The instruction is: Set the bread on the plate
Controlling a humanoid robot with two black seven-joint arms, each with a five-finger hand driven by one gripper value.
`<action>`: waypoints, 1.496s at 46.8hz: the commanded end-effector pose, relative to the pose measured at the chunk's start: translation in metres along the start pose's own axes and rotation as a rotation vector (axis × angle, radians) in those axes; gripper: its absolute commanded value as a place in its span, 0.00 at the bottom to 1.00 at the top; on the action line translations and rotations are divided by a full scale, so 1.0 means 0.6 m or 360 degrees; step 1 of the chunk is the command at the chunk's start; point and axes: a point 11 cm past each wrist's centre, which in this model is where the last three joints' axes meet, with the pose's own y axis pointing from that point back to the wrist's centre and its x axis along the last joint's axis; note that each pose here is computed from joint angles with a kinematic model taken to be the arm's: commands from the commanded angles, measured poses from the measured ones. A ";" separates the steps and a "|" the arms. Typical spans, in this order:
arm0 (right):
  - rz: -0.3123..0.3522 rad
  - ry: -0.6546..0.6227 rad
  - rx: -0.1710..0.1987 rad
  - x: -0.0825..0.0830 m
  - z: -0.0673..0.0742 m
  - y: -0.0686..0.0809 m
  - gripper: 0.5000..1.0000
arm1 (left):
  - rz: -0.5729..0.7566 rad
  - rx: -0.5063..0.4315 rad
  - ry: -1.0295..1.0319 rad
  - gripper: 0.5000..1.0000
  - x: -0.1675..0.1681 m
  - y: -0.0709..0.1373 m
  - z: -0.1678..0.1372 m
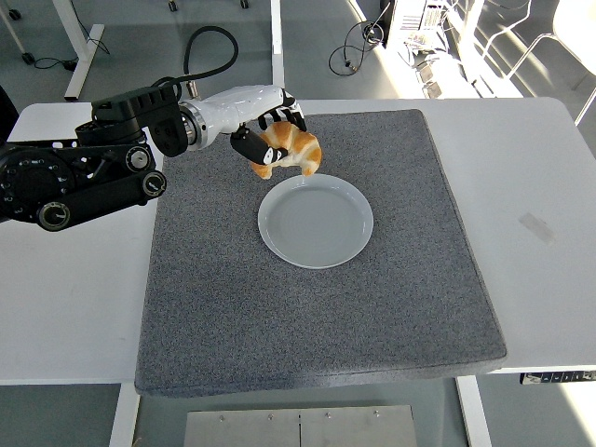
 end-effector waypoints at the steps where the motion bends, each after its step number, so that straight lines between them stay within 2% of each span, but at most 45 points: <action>1: -0.0002 0.0000 0.0000 -0.001 0.000 0.000 1.00 | -0.0022 -0.0017 -0.0003 0.19 -0.015 -0.010 0.012; 25: -0.0002 0.0000 0.0000 -0.001 0.000 0.000 1.00 | -0.0108 0.0014 -0.0006 0.20 -0.090 -0.053 0.019; 43: -0.0002 0.0000 0.0003 -0.001 -0.002 0.000 1.00 | -0.0174 0.0035 -0.0031 0.20 -0.143 -0.060 0.010; 55: -0.0002 0.0000 0.0000 -0.001 0.000 0.000 1.00 | -0.0182 0.0062 -0.0050 0.23 -0.153 -0.059 -0.002; 60: -0.0002 0.0000 0.0000 -0.001 0.000 0.000 1.00 | -0.0182 0.0062 -0.0044 0.32 -0.154 -0.059 -0.002; 62: 0.0000 0.0001 0.0003 0.000 -0.002 0.000 1.00 | -0.0182 0.0063 -0.0039 0.46 -0.154 -0.059 -0.002; 64: 0.0001 0.0000 0.0000 0.000 0.000 0.000 1.00 | -0.0182 0.0062 -0.0031 0.67 -0.153 -0.059 -0.002; 66: -0.0002 0.0000 0.0003 -0.001 -0.002 0.000 1.00 | -0.0185 0.0061 -0.0022 0.83 -0.153 -0.059 -0.001; 68: -0.0002 0.0000 0.0000 -0.001 0.000 0.000 1.00 | -0.0185 0.0061 -0.0020 0.91 -0.153 -0.059 -0.001; 70: -0.0002 0.0000 0.0000 -0.001 0.000 0.000 1.00 | -0.0180 0.0060 -0.0013 0.94 -0.151 -0.059 0.000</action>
